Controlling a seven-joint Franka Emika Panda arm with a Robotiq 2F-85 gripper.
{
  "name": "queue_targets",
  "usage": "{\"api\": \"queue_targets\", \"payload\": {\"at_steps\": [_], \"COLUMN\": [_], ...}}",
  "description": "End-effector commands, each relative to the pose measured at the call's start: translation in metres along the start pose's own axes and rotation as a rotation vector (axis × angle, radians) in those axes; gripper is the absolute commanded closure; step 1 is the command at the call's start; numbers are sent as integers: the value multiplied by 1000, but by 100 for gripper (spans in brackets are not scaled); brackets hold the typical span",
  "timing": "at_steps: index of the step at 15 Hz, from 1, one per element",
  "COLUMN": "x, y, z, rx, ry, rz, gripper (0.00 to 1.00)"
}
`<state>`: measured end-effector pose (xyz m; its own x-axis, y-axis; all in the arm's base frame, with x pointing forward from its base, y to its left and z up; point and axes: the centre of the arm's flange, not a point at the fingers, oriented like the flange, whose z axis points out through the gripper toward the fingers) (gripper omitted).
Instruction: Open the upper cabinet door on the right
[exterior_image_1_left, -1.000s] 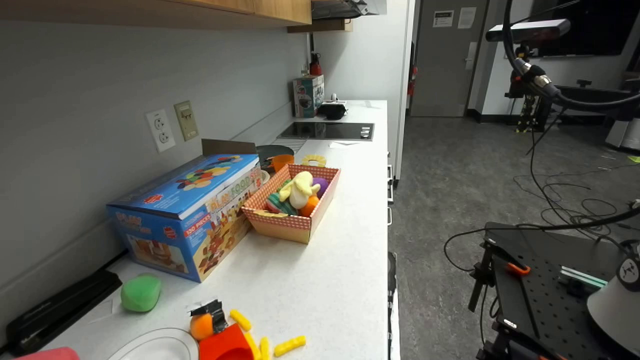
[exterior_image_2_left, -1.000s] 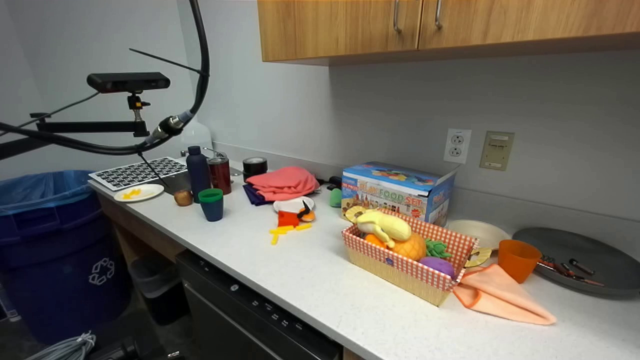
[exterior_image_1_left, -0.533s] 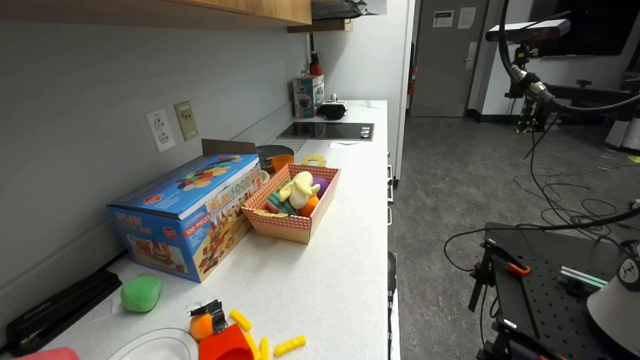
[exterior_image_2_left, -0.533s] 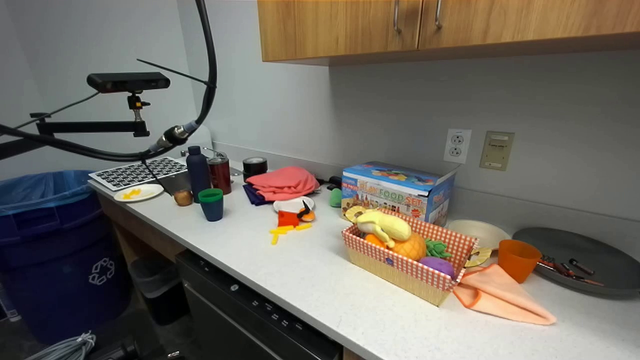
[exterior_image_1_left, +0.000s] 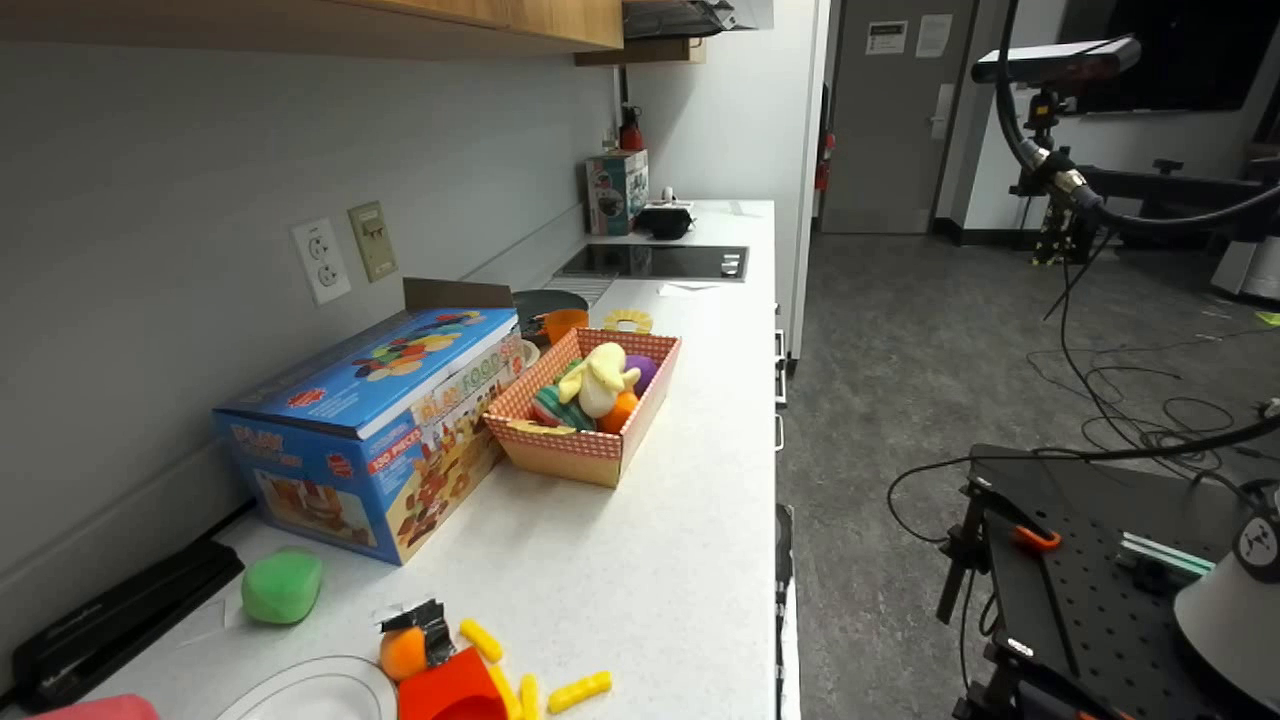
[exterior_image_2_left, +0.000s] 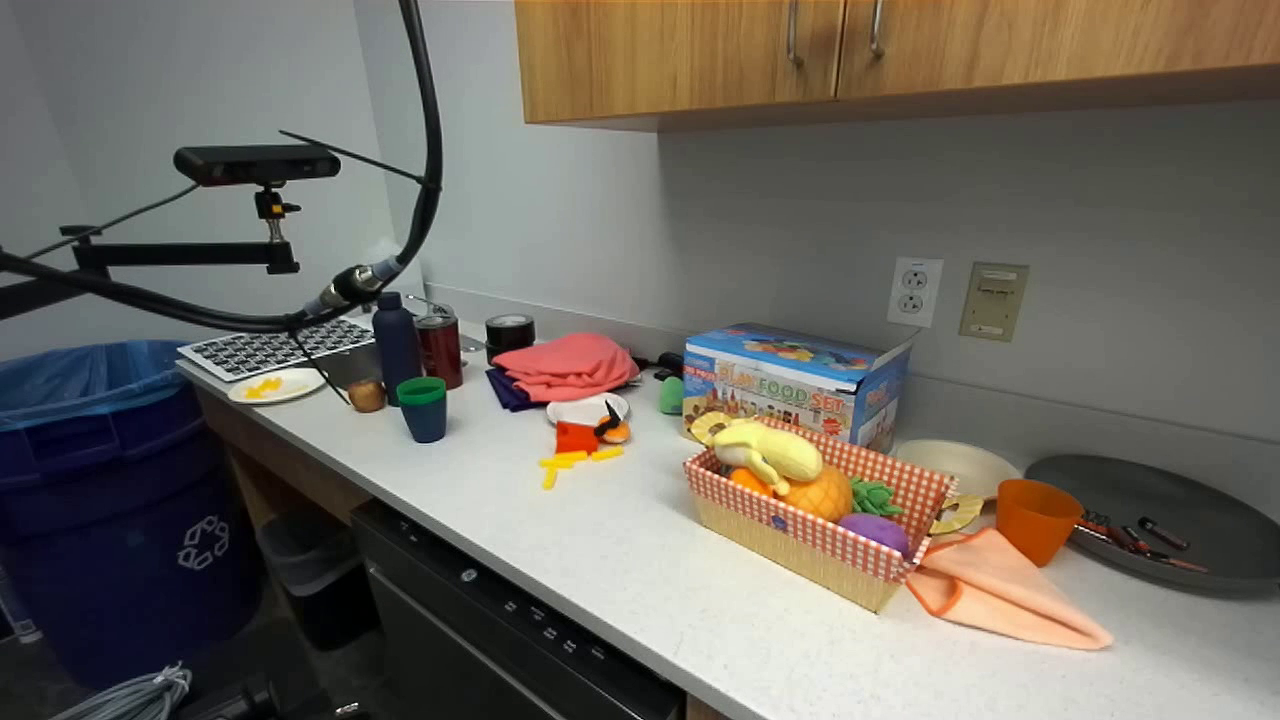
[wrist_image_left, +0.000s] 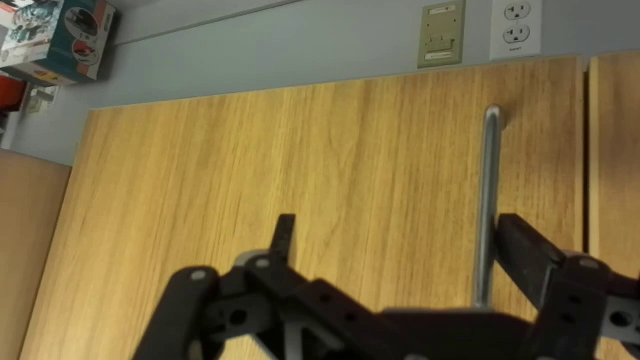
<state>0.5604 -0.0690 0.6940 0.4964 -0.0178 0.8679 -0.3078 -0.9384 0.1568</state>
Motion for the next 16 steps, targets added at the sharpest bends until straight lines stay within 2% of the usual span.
{"api": "queue_targets", "payload": {"at_steps": [1,4,8,10,11,13,14,16], "x": [1,0,-2,-2,-9,-12,-13,-12], "y": [1,0,-3,-5,6,24,39,64], "z": [1,0,-5,-9,-1,-14,-17,-20], "rx": [-50,-115,-207,-244,-262,-303,-317,-277], "ry": [59,73,52,14,-4,-39,-84,-160], "rz": [-46,-107,-216,-262,-278,-314,-311,-277], "gripper": [0,0,0,0,0,0,0,0]}}
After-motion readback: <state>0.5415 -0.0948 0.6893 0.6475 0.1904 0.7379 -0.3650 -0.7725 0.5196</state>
